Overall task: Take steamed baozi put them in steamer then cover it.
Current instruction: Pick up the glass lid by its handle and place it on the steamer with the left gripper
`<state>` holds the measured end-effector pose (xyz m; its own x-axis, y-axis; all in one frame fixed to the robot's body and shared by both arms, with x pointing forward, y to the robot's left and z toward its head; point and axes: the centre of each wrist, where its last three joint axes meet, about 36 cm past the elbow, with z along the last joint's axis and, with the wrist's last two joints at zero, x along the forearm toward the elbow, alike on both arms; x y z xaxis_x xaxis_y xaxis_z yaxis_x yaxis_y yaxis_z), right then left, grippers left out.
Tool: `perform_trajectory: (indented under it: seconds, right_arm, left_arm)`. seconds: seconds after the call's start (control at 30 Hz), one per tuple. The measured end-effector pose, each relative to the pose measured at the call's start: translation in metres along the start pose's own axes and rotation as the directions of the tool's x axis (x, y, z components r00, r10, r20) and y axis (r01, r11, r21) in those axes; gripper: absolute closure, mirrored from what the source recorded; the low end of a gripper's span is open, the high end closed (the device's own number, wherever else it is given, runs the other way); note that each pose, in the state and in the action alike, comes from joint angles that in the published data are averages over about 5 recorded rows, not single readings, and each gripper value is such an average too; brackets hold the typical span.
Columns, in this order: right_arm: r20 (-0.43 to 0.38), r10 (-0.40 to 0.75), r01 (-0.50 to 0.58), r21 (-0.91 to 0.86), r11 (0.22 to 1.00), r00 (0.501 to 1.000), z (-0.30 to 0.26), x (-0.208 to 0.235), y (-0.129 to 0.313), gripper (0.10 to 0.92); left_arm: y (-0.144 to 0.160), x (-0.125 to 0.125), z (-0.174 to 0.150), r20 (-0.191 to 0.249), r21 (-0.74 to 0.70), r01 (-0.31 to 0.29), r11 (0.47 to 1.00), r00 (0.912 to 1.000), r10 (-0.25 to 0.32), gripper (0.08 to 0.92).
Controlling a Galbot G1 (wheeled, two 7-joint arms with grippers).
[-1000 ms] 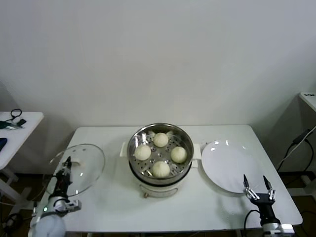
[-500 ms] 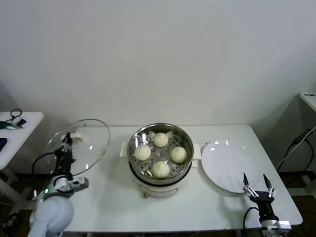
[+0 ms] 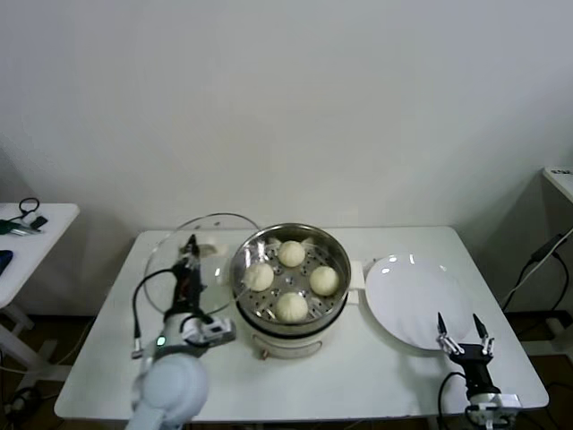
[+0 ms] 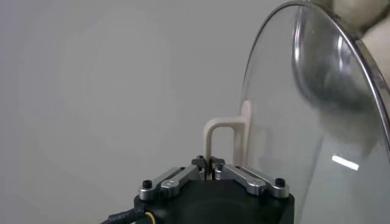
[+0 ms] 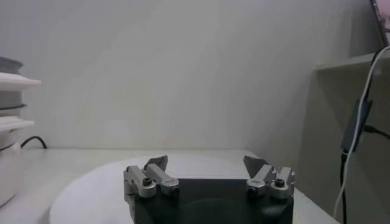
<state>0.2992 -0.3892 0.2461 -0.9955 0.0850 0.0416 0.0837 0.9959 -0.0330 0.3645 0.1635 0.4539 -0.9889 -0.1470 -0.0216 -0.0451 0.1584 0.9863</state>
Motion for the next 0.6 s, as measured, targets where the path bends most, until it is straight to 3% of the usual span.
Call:
perform_trajectory:
  seconds: [0.33,0.6]
  right_arm:
    - [0.006,0.007,-0.007,0.004,1.0,1.0,0.0,0.0,-0.004,0.2]
    - [0.016,0.015,-0.015,0.004,1.0,1.0,0.0,0.0,-0.009,0.2]
  left_arm:
    - [-0.012,0.008,-0.087,0.059,0.003,0.018,1.0,0.9981,-0.018,0.865]
    - [-0.028,0.016,-0.125,0.079,-0.043,0.011,0.999,0.9968,-0.007,0.865]
